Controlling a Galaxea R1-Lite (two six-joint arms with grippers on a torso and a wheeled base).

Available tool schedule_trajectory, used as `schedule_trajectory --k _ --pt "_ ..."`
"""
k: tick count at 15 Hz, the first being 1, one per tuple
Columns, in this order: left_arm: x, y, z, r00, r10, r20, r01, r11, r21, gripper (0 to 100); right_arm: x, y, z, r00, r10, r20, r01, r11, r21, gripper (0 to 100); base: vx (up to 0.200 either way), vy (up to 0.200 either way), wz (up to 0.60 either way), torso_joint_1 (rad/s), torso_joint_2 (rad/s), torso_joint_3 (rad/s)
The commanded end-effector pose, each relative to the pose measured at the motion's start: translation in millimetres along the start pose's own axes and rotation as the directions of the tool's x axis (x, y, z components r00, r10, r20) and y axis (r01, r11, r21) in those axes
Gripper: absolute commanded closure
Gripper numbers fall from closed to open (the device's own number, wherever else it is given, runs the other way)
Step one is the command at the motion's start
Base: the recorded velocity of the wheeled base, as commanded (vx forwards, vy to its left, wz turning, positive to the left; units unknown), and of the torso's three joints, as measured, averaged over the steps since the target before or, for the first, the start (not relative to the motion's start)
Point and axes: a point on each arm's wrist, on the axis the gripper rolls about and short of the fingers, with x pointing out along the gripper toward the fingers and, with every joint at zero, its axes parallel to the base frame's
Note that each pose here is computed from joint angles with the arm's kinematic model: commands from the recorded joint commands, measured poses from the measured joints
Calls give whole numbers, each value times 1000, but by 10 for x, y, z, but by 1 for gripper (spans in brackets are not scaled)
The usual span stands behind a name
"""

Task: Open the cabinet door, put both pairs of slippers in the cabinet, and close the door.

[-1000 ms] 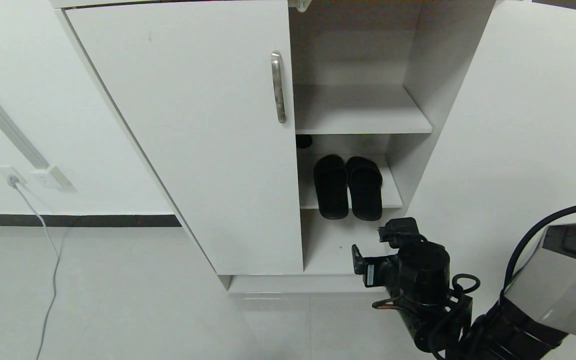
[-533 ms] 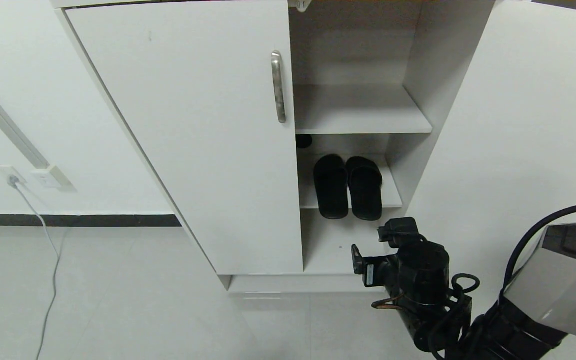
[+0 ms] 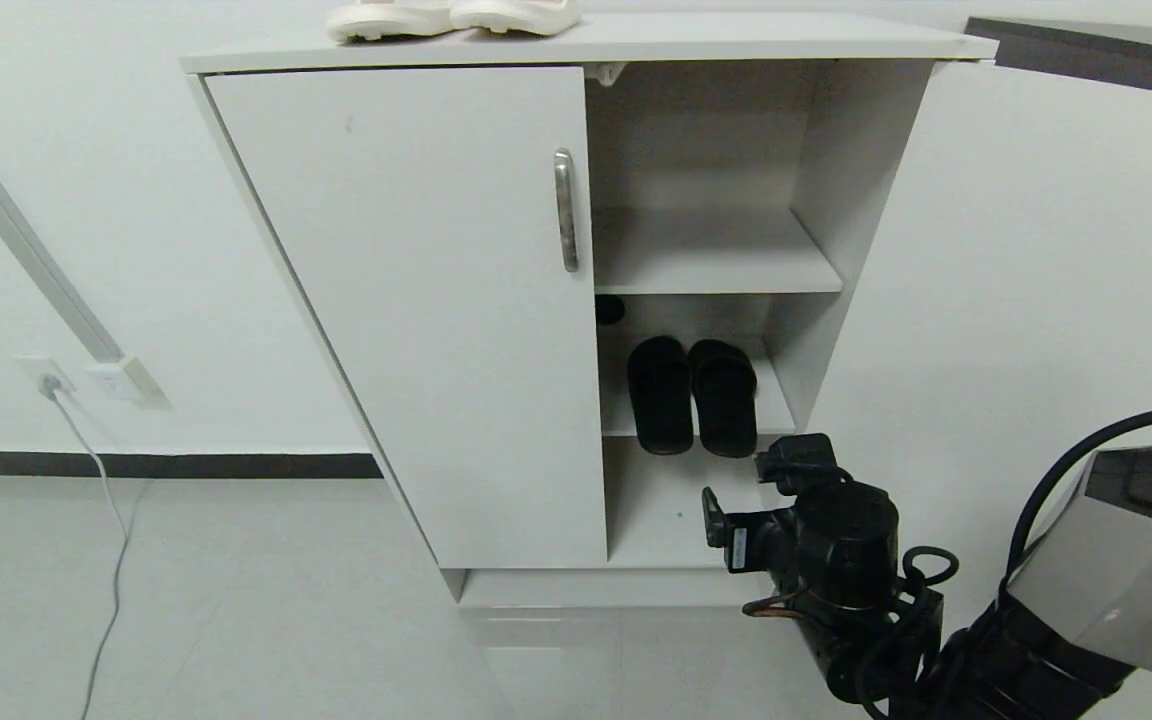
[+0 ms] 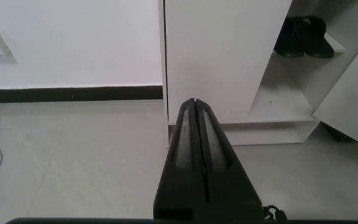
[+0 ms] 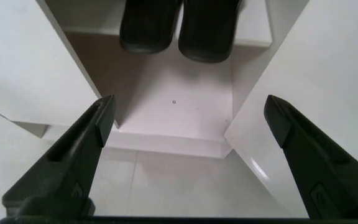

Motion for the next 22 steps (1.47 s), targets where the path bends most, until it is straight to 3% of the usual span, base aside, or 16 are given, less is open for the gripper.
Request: schedule_trajectory --k 1,14,22 --pt "1 0 1 1000 0 -1 0 1000 1 100 4 2 -10 1000 -2 -2 2 1000 -1 0 0 0 0 7 2 212" --pt "1 1 1 1000 4 -1 -4 1000 -2 100 -1 -11 -26 1000 -4 -8 4 1000 -13 0 0 0 0 2 1 58" --pt "1 1 1 1000 4 -1 -4 1000 -3 100 2 -11 -43 1000 -5 -11 4 1000 -16 0 0 200 0 5 1 2"
